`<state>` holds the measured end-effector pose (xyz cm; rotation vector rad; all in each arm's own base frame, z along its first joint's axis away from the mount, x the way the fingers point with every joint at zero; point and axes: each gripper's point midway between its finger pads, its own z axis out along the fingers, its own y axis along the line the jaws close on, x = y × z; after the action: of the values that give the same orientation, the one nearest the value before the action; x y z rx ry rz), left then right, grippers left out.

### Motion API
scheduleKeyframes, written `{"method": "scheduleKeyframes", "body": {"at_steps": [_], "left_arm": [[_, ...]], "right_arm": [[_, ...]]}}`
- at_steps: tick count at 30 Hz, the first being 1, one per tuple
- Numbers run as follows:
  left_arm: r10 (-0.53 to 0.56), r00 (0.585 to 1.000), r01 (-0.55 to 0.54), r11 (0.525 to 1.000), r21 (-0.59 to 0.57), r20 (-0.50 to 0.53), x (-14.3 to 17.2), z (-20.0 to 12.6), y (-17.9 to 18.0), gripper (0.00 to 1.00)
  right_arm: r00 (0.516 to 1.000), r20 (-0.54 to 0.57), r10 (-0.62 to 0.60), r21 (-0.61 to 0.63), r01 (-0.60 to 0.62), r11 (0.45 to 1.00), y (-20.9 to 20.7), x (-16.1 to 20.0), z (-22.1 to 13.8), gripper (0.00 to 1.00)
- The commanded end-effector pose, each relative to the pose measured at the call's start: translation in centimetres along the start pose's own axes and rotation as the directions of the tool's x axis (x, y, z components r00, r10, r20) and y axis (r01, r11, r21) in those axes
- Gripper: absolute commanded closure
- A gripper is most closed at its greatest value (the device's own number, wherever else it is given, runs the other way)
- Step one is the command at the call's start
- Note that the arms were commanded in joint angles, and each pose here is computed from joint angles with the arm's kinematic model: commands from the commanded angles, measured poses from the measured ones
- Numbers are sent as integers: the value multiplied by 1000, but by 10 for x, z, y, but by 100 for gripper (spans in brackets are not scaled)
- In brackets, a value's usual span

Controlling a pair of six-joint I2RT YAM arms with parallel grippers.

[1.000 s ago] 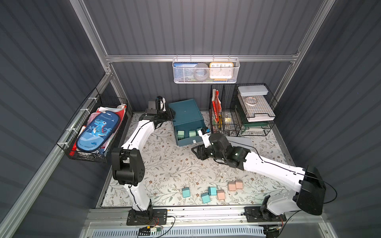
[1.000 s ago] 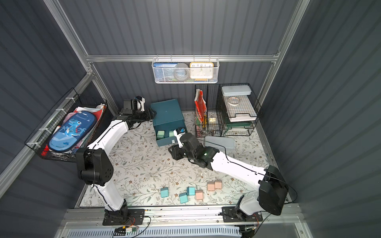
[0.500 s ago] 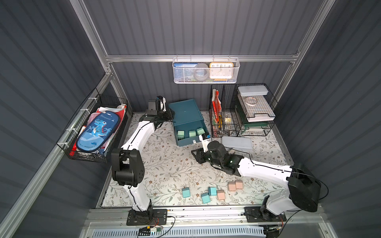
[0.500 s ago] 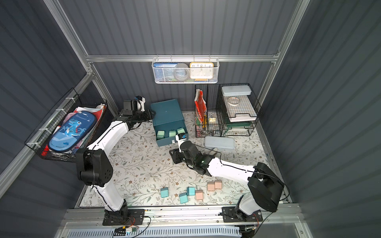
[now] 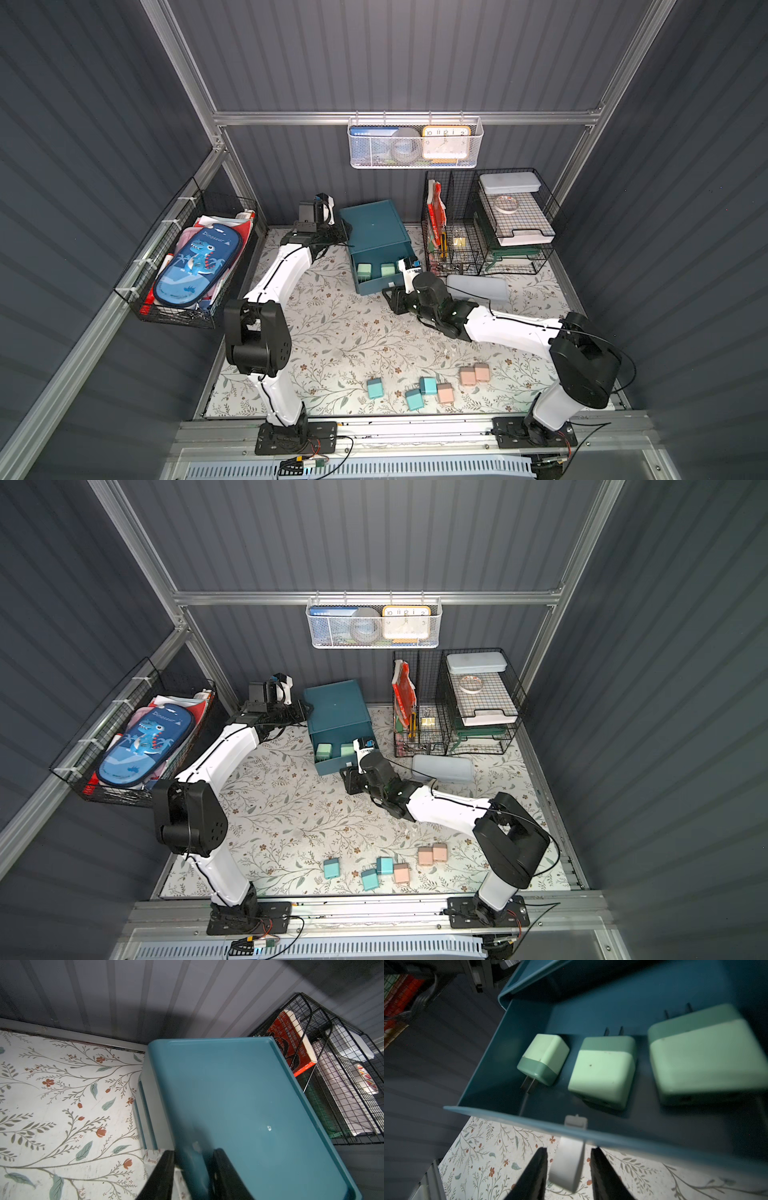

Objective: Place the plugs into the drawer by color
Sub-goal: Close the drawer in the storage box.

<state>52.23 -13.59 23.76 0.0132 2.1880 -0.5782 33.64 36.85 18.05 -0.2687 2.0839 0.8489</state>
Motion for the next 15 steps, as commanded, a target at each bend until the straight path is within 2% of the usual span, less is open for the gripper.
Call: {"method": "scheduleKeyframes", "body": {"at_steps": [1,8,15], "left_arm": [[-15,993,12,1000,-23,-120,39,18,15,65],[-10,991,8,1000,-15,-134,45,17,11,66],[-14,989,14,1000,-3,-149,51,22,10,67]], "right_arm": [[999,52,8,-36,-6,999,12,-19,4,61],[993,118,33,-28,-30,999,10,-31,9,61],[990,134,42,-40,-37,998,16,-40,16,61]]}}
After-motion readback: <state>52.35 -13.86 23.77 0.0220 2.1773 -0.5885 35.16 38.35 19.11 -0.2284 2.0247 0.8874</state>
